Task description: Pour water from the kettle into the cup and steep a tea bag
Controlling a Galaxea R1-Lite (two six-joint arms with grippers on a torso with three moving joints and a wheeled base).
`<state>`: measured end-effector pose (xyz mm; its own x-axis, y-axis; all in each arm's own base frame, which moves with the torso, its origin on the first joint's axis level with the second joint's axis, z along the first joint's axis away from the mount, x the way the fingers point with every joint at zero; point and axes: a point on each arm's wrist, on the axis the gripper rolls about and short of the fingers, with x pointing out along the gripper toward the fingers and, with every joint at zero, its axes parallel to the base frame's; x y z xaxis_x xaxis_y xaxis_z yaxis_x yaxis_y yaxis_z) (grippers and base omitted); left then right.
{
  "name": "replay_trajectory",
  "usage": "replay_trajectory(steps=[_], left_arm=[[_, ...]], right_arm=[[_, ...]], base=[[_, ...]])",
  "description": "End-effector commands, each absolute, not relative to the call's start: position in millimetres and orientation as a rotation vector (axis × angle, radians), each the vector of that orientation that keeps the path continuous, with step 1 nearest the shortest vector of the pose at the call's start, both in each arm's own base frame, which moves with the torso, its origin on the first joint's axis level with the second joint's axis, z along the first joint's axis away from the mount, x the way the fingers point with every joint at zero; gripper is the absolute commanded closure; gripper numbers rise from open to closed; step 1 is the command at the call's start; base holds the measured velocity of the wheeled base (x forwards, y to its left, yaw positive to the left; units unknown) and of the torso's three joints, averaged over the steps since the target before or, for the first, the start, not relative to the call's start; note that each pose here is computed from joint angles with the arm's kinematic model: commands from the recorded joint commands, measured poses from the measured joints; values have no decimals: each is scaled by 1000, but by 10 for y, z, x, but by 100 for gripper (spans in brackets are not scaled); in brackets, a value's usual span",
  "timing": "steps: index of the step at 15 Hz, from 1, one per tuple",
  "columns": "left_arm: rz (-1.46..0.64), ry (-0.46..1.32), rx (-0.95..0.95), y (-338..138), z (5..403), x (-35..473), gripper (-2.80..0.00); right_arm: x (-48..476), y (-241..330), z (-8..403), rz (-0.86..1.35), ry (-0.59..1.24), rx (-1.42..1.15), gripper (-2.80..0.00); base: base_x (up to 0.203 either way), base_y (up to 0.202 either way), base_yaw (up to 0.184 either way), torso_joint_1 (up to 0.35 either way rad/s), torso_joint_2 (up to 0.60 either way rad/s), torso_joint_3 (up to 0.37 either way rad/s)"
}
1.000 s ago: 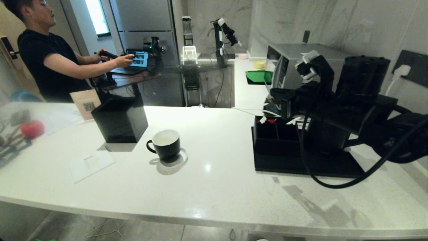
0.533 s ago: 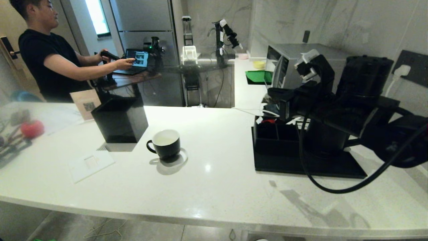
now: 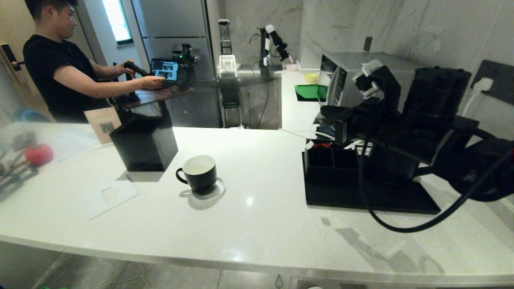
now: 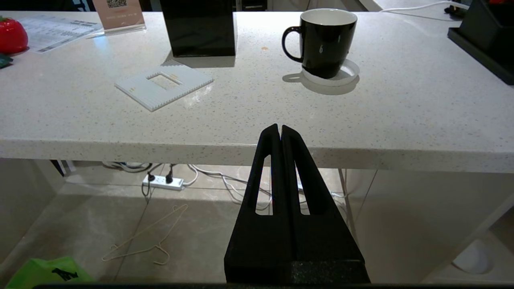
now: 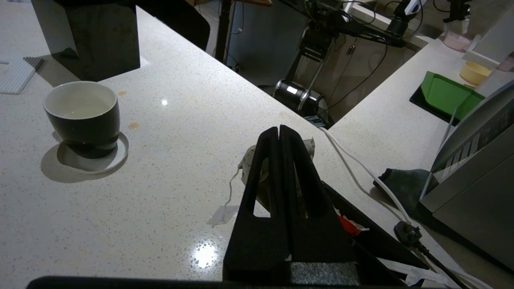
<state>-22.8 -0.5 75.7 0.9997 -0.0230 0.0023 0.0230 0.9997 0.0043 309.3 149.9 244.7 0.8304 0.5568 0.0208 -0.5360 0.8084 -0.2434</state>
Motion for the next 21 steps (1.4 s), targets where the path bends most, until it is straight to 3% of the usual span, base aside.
replay_trajectory(steps=[1, 5, 11, 16, 21], left_arm=[[-25, -2, 27, -6, 756, -228, 0], [-47, -12, 166, -11, 763, -228, 0], [-46, -29, 115, -11, 782, -229, 0], [-100, -146, 113, -24, 996, -285, 0], [-175, -115, 115, -40, 1200, -260, 0]], right_arm=[[3101, 1504, 2438, 586, -94, -234, 0], [3090, 1499, 2454, 586, -98, -233, 0], [3038, 1479, 2433, 589, -90, -236, 0], [3046, 1478, 2392, 590, -76, -238, 0], [3063, 1486, 2393, 590, -77, -236, 0]], base=[[0, 0, 0, 0, 0, 0], [0, 0, 0, 0, 0, 0], [0, 0, 0, 0, 0, 0], [0, 0, 0, 0, 0, 0], [0, 0, 0, 0, 0, 0]])
